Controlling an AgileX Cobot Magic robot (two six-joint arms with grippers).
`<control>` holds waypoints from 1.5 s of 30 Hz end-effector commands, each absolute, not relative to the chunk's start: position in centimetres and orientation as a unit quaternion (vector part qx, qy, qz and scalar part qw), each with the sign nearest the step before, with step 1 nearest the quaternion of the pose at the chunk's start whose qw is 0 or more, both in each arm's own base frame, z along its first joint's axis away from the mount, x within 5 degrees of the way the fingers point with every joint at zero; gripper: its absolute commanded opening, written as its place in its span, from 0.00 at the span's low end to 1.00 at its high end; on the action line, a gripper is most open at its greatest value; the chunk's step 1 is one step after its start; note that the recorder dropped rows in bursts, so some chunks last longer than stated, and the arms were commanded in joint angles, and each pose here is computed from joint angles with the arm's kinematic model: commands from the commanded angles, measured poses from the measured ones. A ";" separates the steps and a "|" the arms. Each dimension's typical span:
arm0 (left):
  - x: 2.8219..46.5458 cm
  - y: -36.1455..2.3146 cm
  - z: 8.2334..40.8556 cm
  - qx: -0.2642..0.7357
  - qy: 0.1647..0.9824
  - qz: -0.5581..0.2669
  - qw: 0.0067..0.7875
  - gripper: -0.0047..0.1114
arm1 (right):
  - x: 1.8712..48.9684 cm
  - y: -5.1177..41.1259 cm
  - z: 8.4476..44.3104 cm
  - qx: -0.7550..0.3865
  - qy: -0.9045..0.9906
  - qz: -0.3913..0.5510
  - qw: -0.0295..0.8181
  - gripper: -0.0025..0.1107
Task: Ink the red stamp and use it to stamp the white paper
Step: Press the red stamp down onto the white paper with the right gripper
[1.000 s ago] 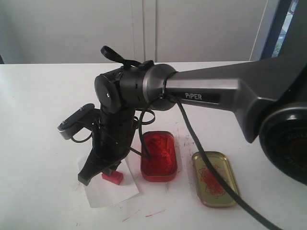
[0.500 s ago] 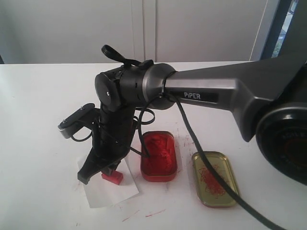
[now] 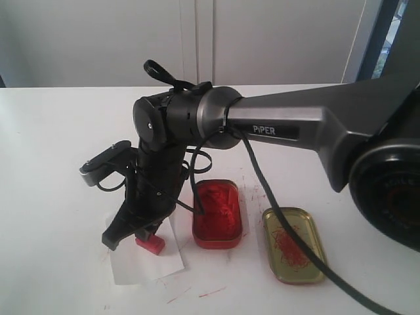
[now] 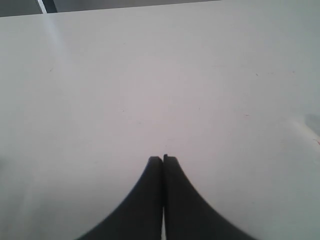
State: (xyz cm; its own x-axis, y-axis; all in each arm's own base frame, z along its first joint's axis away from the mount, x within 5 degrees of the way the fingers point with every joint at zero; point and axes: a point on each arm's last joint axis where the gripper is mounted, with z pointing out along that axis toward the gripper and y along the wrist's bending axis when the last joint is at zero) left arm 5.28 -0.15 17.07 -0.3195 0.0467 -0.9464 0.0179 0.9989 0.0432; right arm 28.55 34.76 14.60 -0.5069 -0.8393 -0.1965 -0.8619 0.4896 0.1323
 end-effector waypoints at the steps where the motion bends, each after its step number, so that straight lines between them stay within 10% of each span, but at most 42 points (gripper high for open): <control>1: 5.3 -0.2 16.9 0.019 0.813 0.012 0.581 0.04 | 27.8 34.6 11.2 -0.496 0.863 0.098 0.002 0.02; 45: 5.3 -0.2 16.9 0.019 0.813 0.012 0.581 0.04 | 28.2 34.3 10.7 -0.513 0.855 0.069 0.006 0.02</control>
